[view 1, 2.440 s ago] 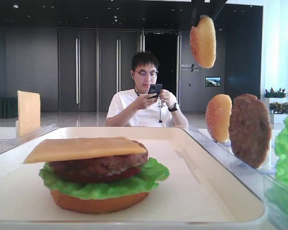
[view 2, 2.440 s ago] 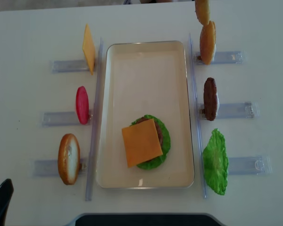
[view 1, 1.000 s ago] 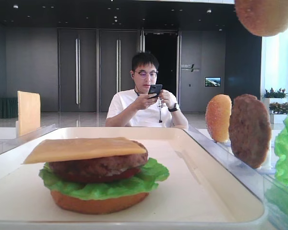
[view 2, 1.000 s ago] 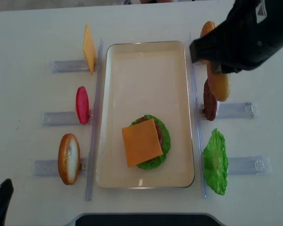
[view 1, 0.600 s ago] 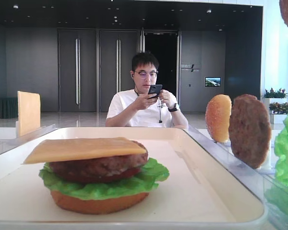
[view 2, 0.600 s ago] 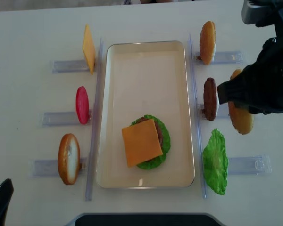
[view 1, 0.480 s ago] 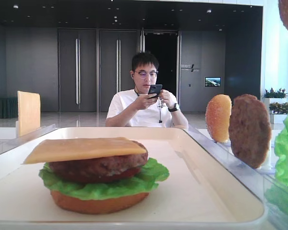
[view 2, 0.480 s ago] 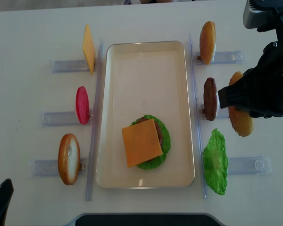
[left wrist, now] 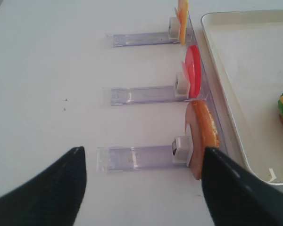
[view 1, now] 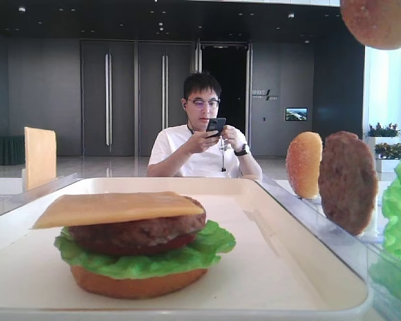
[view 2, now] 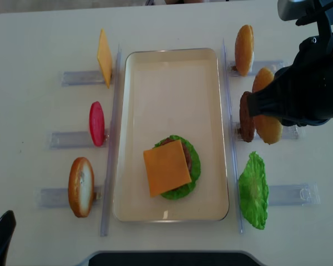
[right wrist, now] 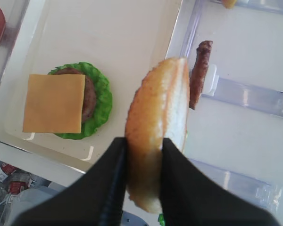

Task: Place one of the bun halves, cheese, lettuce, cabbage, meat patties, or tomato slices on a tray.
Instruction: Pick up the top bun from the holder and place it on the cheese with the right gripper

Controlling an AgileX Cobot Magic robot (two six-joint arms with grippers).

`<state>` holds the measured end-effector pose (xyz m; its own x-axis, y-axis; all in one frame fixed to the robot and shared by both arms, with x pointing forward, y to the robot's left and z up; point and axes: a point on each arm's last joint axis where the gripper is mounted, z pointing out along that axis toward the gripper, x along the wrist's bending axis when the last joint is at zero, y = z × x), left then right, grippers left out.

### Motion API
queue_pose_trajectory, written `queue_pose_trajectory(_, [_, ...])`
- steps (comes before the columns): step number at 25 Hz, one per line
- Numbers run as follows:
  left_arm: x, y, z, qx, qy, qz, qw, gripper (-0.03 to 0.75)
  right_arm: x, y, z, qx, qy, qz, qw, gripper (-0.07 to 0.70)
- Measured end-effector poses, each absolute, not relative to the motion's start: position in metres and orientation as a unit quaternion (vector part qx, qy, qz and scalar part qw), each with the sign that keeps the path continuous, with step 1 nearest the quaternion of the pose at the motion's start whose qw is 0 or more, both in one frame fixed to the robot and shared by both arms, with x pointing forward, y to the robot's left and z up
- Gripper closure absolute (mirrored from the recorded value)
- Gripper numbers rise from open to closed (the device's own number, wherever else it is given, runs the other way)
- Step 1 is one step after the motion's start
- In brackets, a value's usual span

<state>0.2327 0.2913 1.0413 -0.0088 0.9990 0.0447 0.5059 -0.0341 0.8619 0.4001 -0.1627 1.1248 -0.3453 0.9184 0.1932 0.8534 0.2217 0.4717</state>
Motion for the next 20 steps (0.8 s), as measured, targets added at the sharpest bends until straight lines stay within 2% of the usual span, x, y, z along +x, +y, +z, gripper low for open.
queue_pose_trajectory(8, [0.233, 0.291, 1.041, 0.619, 0.608, 0.367, 0.336, 0.136, 0.4, -0.163, 1.121, 0.56, 0.787, 0.252, 0.06, 0.455])
queue_pose_trajectory(14, [0.233, 0.291, 1.041, 0.619, 0.608, 0.367, 0.336, 0.136, 0.415, -0.181, 1.105, 0.573, 0.771, 0.278, -0.004, 0.455])
queue_pose_trajectory(20, [0.233, 0.291, 1.041, 0.619, 0.608, 0.367, 0.336, 0.136, 0.42, -0.189, 1.101, 0.573, 0.765, 0.293, -0.012, 0.455])
